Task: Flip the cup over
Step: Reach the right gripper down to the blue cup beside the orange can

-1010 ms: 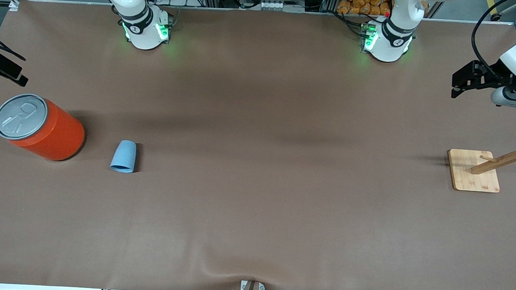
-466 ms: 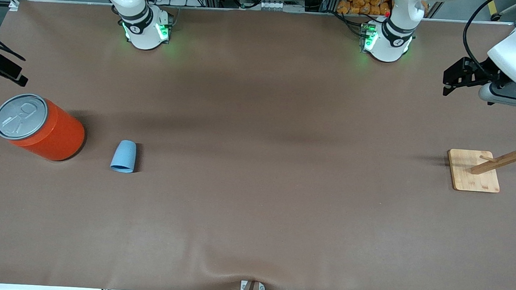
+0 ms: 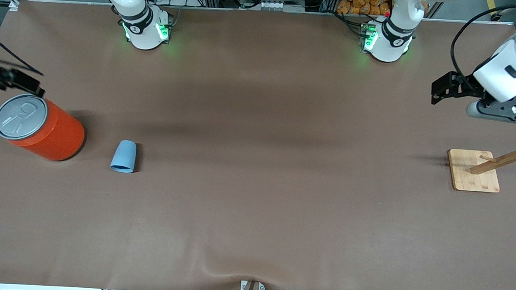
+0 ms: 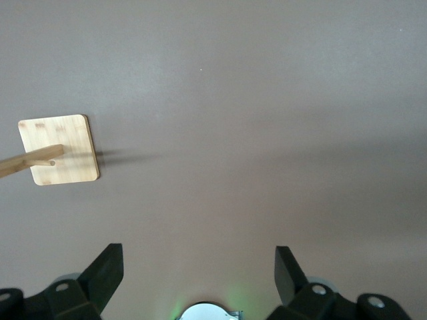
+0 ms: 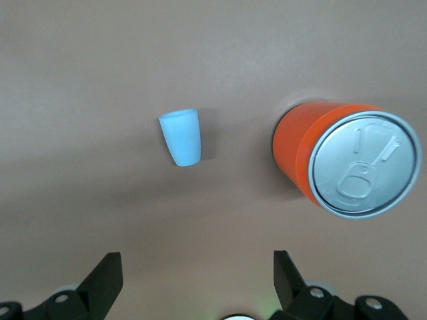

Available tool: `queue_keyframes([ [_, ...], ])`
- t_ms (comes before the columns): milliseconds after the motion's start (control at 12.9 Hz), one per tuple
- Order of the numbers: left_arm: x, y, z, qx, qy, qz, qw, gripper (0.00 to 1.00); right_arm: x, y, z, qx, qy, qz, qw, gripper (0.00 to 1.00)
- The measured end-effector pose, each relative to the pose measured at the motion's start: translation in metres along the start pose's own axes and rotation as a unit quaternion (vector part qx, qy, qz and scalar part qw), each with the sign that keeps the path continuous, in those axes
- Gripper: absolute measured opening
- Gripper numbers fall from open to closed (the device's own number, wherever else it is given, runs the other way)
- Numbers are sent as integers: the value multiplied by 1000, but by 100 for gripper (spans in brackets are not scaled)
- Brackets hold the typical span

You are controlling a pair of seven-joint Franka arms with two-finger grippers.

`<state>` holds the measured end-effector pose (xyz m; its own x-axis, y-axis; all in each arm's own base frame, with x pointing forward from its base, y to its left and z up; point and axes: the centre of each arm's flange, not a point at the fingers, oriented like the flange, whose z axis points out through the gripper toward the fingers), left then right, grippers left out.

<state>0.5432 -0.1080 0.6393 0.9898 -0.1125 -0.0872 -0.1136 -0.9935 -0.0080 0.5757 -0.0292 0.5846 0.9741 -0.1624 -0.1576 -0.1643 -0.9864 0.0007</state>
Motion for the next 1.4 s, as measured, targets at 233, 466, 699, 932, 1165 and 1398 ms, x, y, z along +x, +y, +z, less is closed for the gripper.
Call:
queue_keyframes([
  [233,-12,5,-20,0,20,-11,1000,100,38,-3,62,-5,-48,1,999,100],
  [466,-19,9,-29,1,29,-8,1000,100,48,-26,93,-8,-48,-15,999,100],
  [699,-24,37,-33,2,33,11,999,100,46,-47,142,-14,-56,-24,998,100],
  [932,-25,46,-33,2,33,13,999,100,45,-45,210,-13,-46,-23,999,100],
  [1165,-22,39,-30,1,31,6,1000,100,35,-51,268,-10,-16,-31,999,100],
  [1398,-19,35,-29,0,35,3,999,100,26,-67,292,-9,8,-71,997,100],
])
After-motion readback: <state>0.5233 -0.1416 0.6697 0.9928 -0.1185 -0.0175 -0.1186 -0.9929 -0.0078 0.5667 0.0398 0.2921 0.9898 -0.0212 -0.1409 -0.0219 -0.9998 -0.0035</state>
